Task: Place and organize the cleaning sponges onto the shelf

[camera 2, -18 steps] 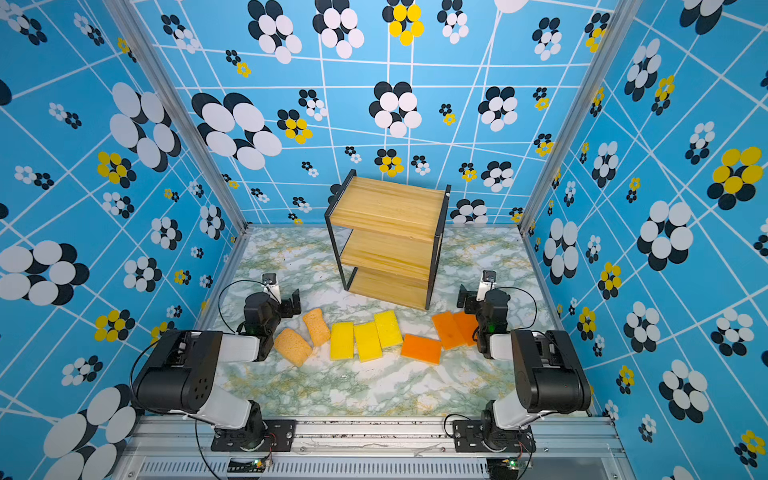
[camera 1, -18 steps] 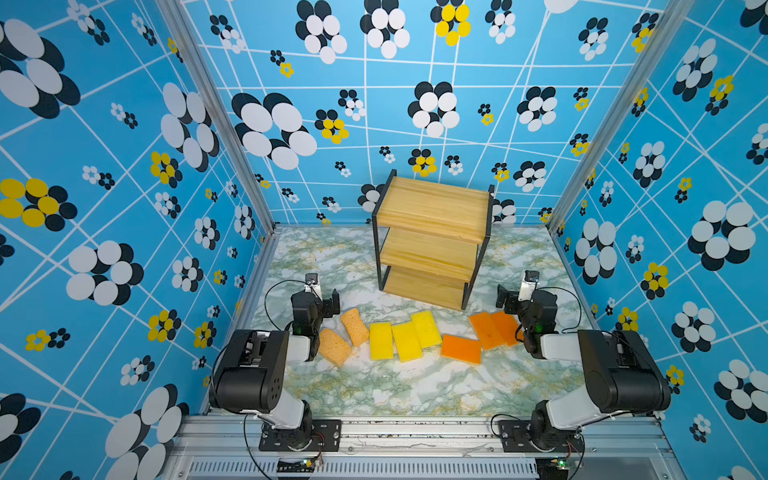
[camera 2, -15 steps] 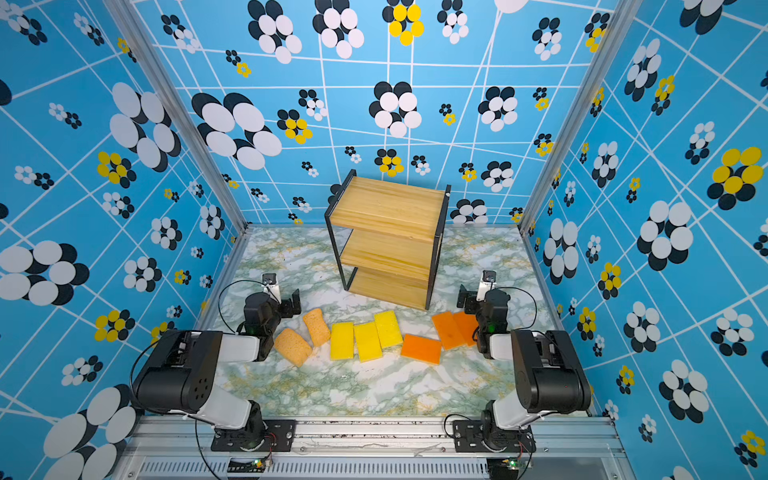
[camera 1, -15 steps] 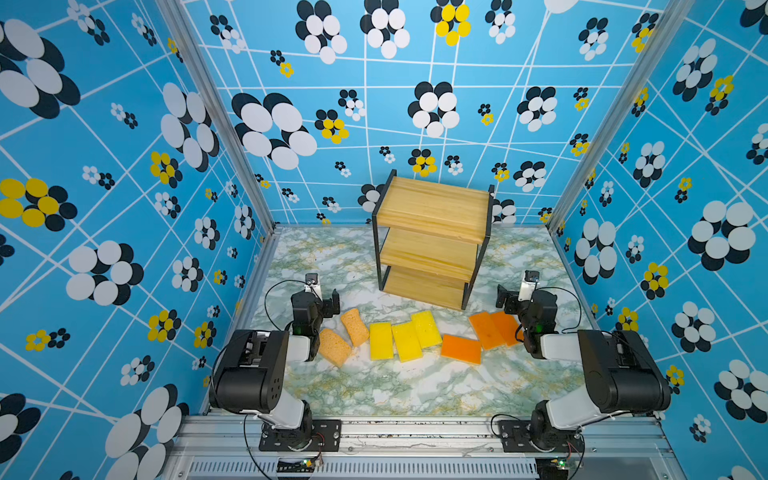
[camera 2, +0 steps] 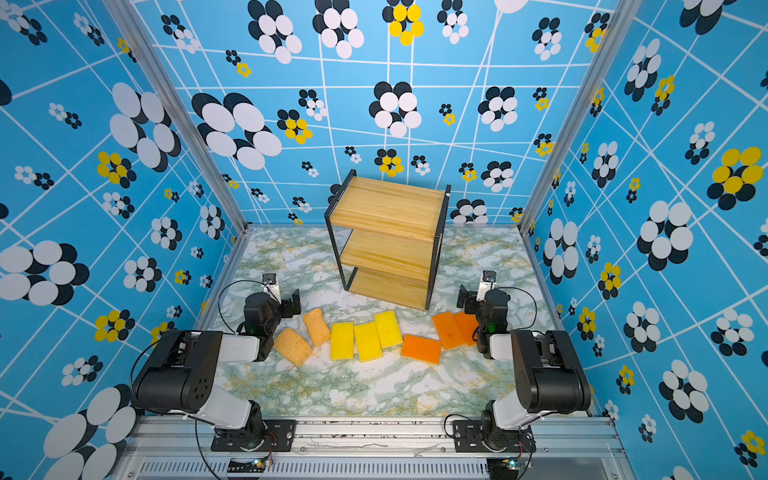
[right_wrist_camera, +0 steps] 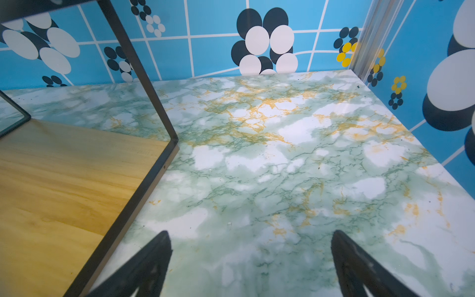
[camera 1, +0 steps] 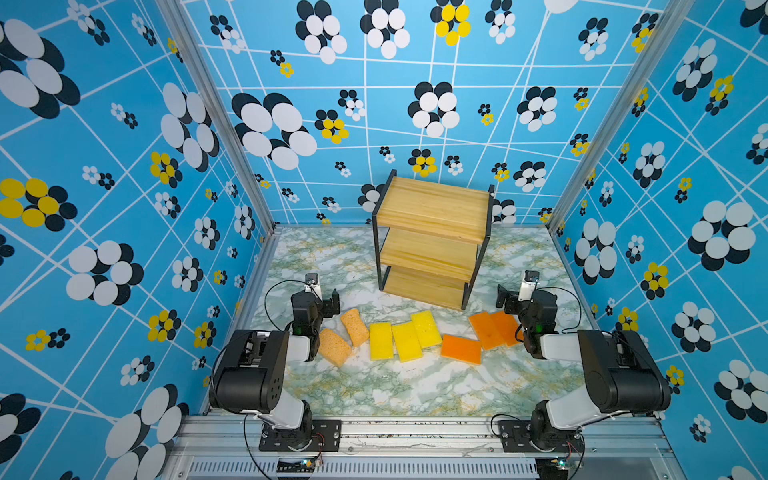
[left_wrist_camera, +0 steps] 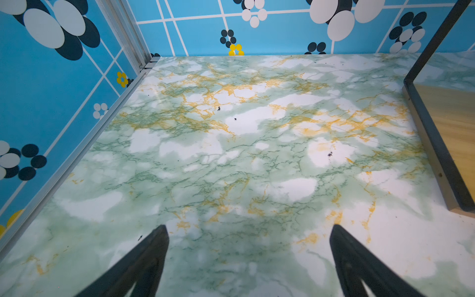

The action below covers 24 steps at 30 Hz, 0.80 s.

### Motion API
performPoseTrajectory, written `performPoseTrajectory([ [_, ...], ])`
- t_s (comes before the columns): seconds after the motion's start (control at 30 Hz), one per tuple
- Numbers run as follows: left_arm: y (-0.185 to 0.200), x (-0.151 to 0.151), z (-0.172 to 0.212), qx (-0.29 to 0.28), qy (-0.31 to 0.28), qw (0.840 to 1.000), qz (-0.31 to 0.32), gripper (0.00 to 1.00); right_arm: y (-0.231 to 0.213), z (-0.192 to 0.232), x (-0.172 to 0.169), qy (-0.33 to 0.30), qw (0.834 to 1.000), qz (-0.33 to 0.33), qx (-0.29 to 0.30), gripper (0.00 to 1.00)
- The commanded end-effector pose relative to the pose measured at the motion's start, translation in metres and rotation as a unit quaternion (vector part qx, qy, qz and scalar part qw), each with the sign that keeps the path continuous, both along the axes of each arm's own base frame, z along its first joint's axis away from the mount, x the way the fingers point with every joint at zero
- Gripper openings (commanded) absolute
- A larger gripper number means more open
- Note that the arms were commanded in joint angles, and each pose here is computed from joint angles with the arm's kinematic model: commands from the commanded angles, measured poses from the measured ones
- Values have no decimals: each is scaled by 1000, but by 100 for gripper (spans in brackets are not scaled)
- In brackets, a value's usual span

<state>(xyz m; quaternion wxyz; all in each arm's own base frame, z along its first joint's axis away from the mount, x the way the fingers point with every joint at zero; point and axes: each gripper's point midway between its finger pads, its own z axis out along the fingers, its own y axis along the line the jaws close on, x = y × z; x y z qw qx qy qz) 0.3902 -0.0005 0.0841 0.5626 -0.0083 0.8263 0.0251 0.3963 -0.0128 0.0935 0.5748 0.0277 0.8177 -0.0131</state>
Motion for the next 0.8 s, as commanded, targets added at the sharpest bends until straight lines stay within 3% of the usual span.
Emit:
performPoseTrajectory([
  [0.0,4,7,22,2,-22,1000,20,99,2,1,0,-6,1000,3,-4,99],
  [0.2,5,0,59,24,-22,999,42,99,1,2,-1,-9,1000,-3,-5,99],
  [0.33,-6,-7,96,4,-34,999,24,99,2,1,-2,-10,1000,-2,-6,99],
  [0.43,-19,-11,109,-18,-9,1000,2,99,3,2,-1,-11,1000,0,-5,99],
  [0.63,-63,-27,102,-84,36,995,-44,99,5,22,-5,-7,1000,6,-5,99],
  [0.77,-89,-39,88,-121,81,988,-44,99,13,39,-16,51,998,16,33,99],
])
